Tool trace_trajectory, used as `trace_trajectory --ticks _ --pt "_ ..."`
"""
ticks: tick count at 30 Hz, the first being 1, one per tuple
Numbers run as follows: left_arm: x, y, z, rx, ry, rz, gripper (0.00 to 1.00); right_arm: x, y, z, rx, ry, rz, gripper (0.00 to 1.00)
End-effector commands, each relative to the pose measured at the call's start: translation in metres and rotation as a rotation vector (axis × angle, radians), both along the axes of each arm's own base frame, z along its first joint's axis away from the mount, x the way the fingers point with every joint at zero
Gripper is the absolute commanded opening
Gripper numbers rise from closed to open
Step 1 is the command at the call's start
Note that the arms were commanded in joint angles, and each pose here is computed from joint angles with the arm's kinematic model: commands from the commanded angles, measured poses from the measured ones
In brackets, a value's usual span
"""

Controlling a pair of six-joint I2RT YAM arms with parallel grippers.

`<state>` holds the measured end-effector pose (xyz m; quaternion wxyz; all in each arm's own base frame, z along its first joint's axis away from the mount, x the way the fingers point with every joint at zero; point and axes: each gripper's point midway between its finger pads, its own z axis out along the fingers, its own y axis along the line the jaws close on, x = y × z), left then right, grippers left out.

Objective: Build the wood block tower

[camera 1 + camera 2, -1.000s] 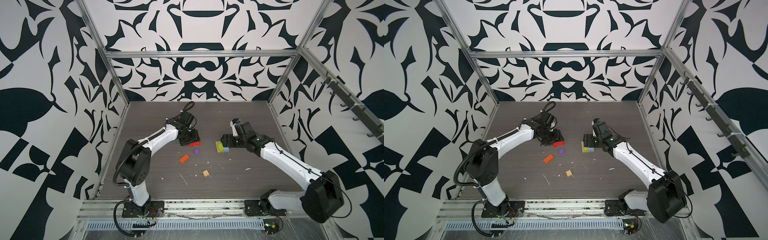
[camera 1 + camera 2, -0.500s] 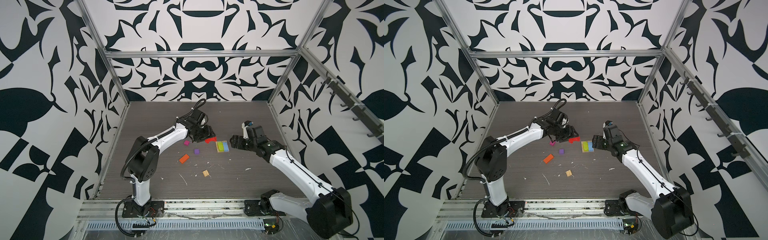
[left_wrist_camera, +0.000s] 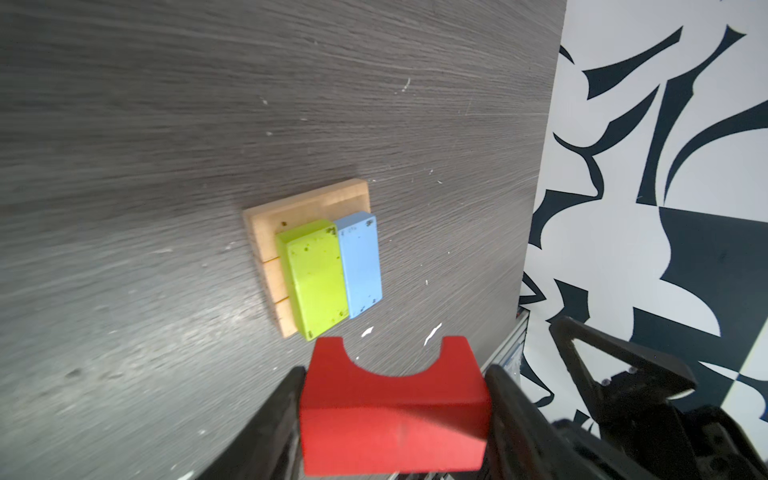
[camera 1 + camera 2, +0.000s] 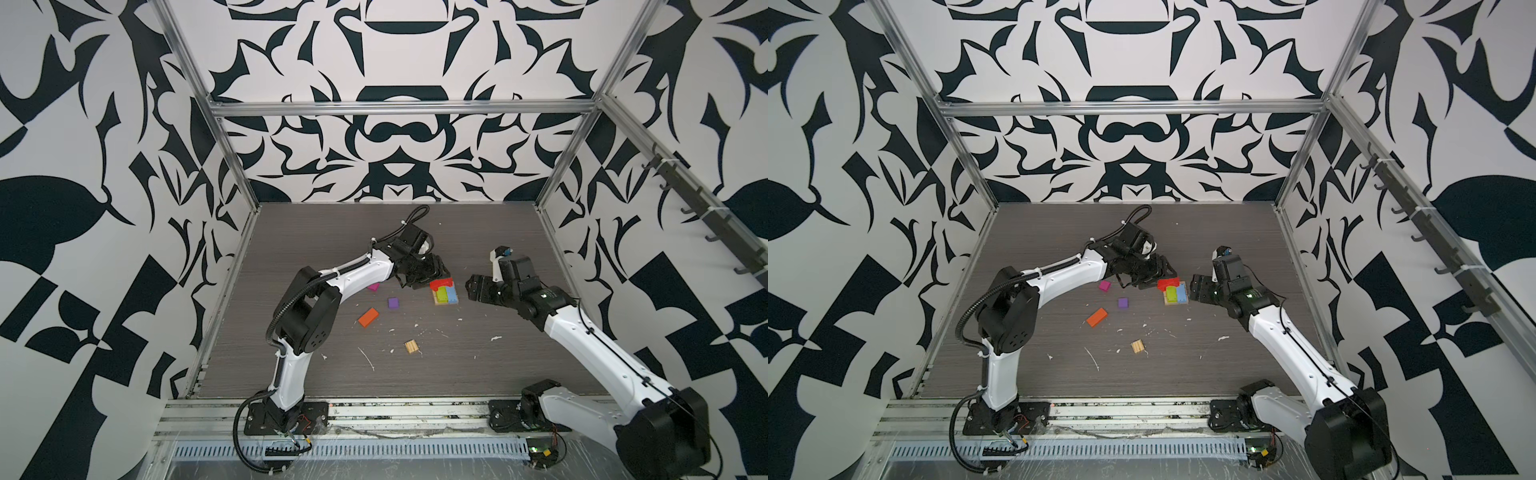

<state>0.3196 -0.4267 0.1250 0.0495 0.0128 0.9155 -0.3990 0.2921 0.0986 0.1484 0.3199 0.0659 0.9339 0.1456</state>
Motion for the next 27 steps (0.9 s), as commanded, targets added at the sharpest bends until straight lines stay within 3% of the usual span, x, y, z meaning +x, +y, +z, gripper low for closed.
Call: trace_trajectory --ticks 1,27 --pt "0.005 -0.014 0.003 -0.037 0.006 0.002 0.44 -0.003 -0.005 0.003 -0.017 -0.011 0.0 0.87" --pt "0.01 -0.018 -0.027 0.021 0.023 0.056 0.44 -0.005 -0.006 0.001 -0.007 -0.01 0.004 0.86"
